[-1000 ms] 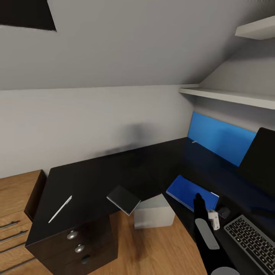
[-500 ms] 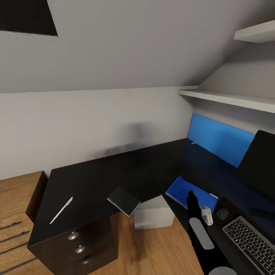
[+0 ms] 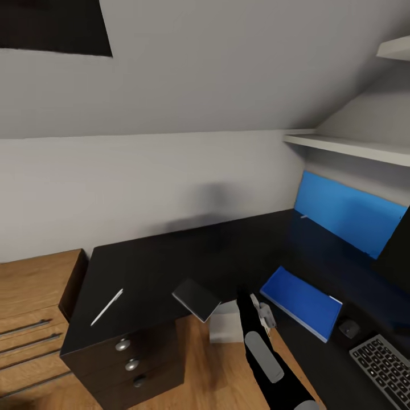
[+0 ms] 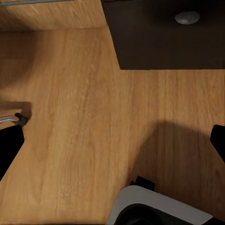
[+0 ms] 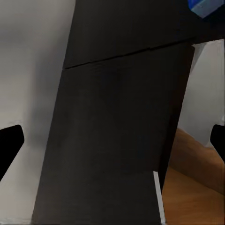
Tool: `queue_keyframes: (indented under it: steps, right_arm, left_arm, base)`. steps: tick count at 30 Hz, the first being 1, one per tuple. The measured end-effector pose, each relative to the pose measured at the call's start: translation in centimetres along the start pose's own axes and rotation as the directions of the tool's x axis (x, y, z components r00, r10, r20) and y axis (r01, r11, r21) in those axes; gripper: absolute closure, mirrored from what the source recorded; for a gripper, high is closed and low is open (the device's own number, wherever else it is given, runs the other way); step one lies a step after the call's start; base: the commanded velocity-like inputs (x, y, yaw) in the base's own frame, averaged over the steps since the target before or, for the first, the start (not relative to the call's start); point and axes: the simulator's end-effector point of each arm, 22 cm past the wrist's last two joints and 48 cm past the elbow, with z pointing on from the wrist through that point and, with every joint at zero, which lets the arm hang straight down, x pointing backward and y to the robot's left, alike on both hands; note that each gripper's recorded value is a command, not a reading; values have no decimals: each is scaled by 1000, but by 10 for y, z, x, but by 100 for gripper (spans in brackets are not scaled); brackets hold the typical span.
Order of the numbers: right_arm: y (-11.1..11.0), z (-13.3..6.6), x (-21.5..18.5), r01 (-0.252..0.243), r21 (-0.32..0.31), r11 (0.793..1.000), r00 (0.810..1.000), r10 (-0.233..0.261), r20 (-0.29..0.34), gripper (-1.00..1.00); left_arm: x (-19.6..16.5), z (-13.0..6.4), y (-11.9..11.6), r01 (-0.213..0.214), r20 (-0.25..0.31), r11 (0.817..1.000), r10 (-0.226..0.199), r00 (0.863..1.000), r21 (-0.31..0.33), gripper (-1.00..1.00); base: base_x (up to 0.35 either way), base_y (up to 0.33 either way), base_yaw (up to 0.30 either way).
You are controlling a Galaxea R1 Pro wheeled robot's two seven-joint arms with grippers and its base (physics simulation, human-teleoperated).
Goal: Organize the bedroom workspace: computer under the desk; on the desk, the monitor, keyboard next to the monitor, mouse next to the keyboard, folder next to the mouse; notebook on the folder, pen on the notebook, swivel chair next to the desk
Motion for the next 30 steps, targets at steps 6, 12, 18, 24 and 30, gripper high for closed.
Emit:
queue_keyframes:
  steps: [6, 12, 18, 24, 30]
  right_arm:
    - [-4, -1, 6, 4, 7, 1000, 1000, -4, -14, -100]
    - [-4, 0, 4, 2, 6, 1000, 1000, -2, -14, -100]
    - [-3, 0, 4, -4, 4, 1000, 1000, 4, -10, -100]
    - [-1, -1, 4, -6, 1, 1000, 1000, 6, -8, -100]
    - [3, -4, -6, -33, 1, 999, 997, 33, 66, -100]
  left_arm:
    - [0, 0, 1, 0, 1, 1000, 0, 1000, -3, -100]
    - [0, 0, 2, 1, 1, 1000, -1, 1000, -5, -100]
    - [-1, 0, 2, 2, 2, 1000, -2, 1000, -5, -100]
    - [-1, 0, 2, 3, 2, 1000, -3, 1000, -6, -100]
    - [-2, 1, 2, 5, 6, 1000, -5, 1000, -5, -100]
  base:
    - [0, 0, 123]
    - [0, 0, 11]
    - [0, 0, 0]
    - [0, 0, 34]
    - [0, 0, 187]
